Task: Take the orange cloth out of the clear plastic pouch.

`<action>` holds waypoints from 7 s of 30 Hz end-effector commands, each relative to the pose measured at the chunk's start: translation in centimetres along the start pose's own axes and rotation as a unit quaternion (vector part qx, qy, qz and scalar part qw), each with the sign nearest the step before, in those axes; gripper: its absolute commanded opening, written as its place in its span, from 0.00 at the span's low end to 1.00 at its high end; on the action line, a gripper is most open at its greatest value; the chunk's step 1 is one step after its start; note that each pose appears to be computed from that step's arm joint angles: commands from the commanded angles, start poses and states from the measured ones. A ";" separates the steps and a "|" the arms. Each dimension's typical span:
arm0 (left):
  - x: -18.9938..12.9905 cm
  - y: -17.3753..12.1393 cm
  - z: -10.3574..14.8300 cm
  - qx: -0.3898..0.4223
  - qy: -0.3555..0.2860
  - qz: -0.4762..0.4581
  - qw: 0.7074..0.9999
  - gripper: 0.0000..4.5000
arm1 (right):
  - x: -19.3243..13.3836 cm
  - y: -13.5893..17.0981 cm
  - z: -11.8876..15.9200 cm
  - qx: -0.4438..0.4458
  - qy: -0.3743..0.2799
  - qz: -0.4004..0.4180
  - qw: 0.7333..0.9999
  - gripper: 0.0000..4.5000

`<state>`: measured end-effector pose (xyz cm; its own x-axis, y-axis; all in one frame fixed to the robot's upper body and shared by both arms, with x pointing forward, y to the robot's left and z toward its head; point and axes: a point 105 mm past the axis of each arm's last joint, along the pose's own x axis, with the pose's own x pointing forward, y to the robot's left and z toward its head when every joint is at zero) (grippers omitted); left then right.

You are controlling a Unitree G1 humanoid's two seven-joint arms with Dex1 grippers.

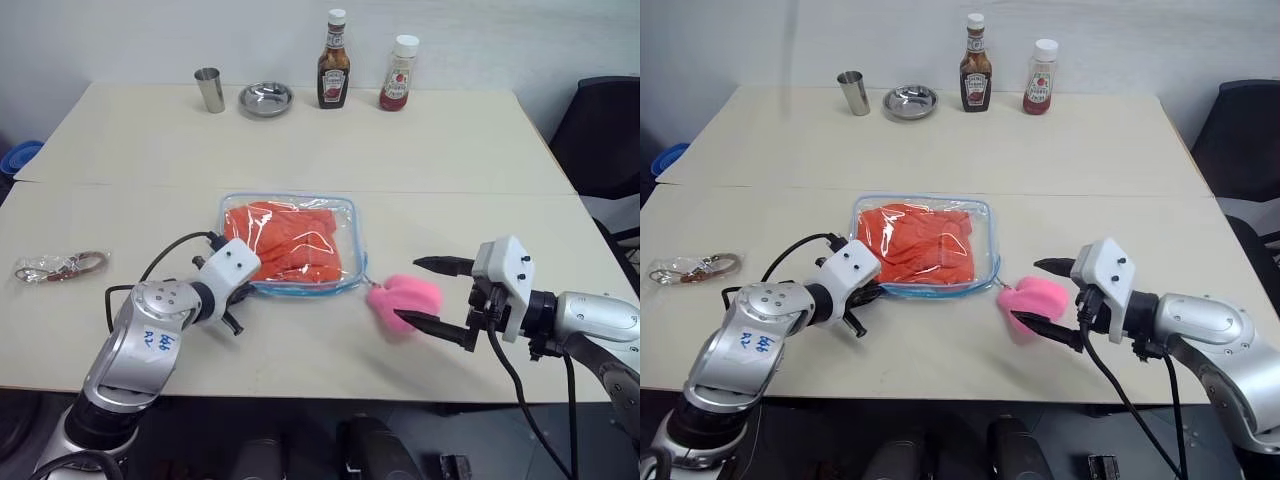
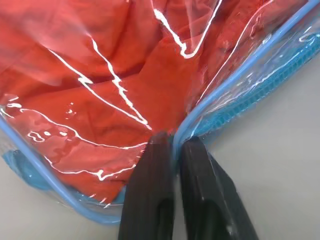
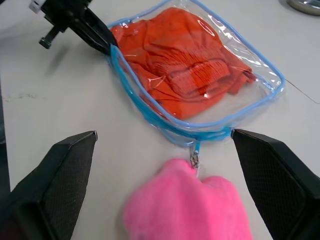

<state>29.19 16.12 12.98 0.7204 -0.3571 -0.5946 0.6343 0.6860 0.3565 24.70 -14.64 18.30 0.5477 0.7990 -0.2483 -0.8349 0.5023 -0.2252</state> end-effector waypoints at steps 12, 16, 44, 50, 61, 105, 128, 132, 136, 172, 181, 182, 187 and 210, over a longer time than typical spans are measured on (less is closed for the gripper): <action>-7.2 -0.6 3.0 0.014 -0.204 -0.198 0.959 0.42 | -1.2 0.0 -4.9 0.142 0.010 -0.101 0.985 1.00; -7.6 -0.8 2.7 0.044 -0.206 -0.247 0.946 0.42 | -0.7 -0.1 -5.8 0.158 0.009 -0.081 0.984 0.88; -5.2 -1.1 4.7 0.091 -0.232 -0.253 0.935 0.42 | 2.6 6.0 -4.3 0.211 0.029 0.127 0.969 0.02; -4.6 -1.5 5.4 0.101 -0.238 -0.265 0.929 0.42 | 4.6 6.8 -5.7 0.222 0.055 0.146 0.962 0.02; -3.8 -3.9 6.1 0.139 -0.236 -0.325 0.905 0.42 | 4.0 7.0 -5.8 0.217 0.059 0.129 0.966 0.69; 0.3 -9.1 5.6 0.327 -0.192 -0.402 0.834 0.01 | 9.6 -3.3 -0.1 -0.376 0.053 0.149 0.913 0.91; -2.2 -7.0 3.9 0.168 -0.184 -0.331 0.910 0.00 | 9.5 -3.9 -1.4 -0.401 0.041 0.181 0.897 0.01; -3.6 -4.6 2.1 0.088 -0.172 -0.280 0.940 0.00 | 8.9 -4.9 -1.6 -0.409 0.051 0.175 0.894 0.01; -4.4 -3.1 0.6 0.050 -0.159 -0.235 0.958 0.00 | 8.4 -5.4 -1.8 -0.412 0.055 0.171 0.893 0.01; -7.3 9.6 -9.3 -0.308 -0.146 0.067 0.938 0.57 | 4.2 -6.3 -1.4 -0.375 0.049 0.164 0.911 0.69; -9.8 9.7 -0.1 -0.253 -0.252 -0.024 0.934 0.57 | 2.1 -2.9 1.6 -0.263 0.001 0.137 0.955 0.77; -10.0 7.7 2.1 -0.205 -0.266 -0.078 0.939 0.57 | 1.9 -2.6 1.7 -0.254 0.001 0.136 0.958 0.77; -9.3 0.7 5.8 -0.011 -0.241 -0.244 0.939 0.57 | 1.5 -1.2 1.5 -0.220 0.008 0.141 0.965 0.77; 1.3 1.8 4.7 0.330 -0.171 -0.191 0.908 0.36 | 1.8 1.2 0.6 -0.156 0.010 0.130 0.979 0.78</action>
<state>32.53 13.82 15.08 0.3641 -0.7319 -0.5760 0.8272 -0.0299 0.5610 24.93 -12.69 17.24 0.3209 0.8668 -0.3817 -0.9034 0.1591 -0.3982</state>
